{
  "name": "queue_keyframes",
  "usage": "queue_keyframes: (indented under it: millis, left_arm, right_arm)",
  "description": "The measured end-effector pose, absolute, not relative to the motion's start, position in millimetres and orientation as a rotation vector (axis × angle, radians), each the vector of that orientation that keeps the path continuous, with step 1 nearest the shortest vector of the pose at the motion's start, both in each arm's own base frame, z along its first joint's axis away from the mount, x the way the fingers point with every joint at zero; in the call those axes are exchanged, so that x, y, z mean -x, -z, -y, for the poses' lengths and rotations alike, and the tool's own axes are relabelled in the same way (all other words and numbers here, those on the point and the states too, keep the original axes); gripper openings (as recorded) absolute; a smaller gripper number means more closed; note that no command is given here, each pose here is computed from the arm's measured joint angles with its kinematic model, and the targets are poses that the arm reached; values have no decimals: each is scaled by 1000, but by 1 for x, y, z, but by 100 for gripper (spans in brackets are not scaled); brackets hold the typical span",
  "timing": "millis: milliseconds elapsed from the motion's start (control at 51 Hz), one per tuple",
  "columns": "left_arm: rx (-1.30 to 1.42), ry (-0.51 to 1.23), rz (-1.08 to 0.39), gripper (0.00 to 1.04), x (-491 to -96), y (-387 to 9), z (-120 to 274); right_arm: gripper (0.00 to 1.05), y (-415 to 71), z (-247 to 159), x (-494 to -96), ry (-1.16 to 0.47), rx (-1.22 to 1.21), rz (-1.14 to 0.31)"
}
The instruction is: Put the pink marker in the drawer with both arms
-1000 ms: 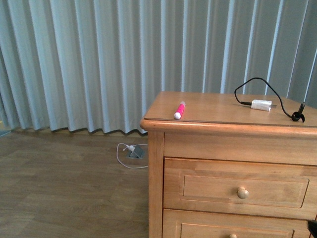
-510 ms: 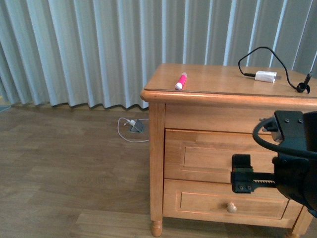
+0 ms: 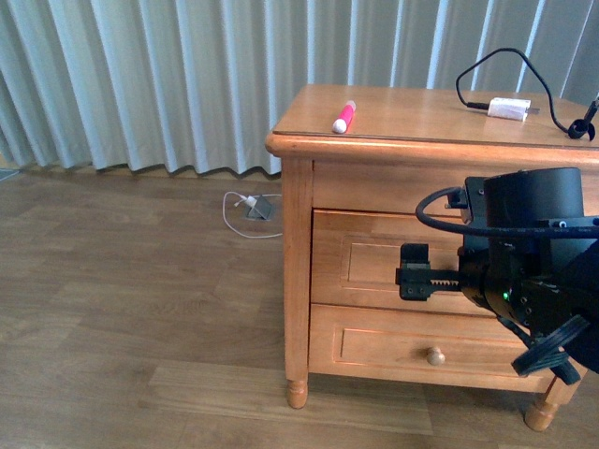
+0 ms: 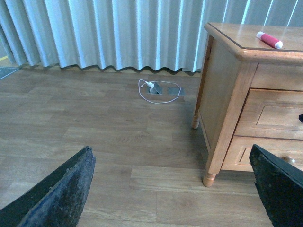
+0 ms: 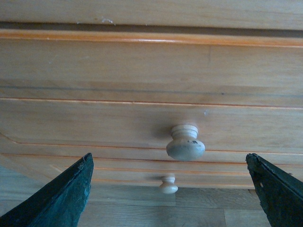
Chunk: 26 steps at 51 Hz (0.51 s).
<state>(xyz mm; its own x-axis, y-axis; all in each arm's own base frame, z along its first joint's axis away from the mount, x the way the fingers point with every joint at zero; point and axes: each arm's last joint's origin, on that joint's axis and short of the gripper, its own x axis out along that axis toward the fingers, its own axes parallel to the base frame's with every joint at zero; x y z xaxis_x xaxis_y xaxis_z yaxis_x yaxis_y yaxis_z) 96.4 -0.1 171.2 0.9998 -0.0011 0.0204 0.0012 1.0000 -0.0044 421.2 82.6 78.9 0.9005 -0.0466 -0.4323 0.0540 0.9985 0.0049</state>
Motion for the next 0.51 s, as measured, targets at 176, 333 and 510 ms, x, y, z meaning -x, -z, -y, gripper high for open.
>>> queue_keyframes:
  millis: [176,333,510]
  left_arm:
    - [4,1,20,99,-96,-171,0]
    - [4,1,20,99,-96,-171,0]
    - [4,1,20,99,-96,-171,0]
  right_arm:
    - [96,-75,-81,-431,61,-18,-446]
    - [96,-73,-78,-439,73,-18,-447]
    - [96,-64,-74,-442,85,-5,-472]
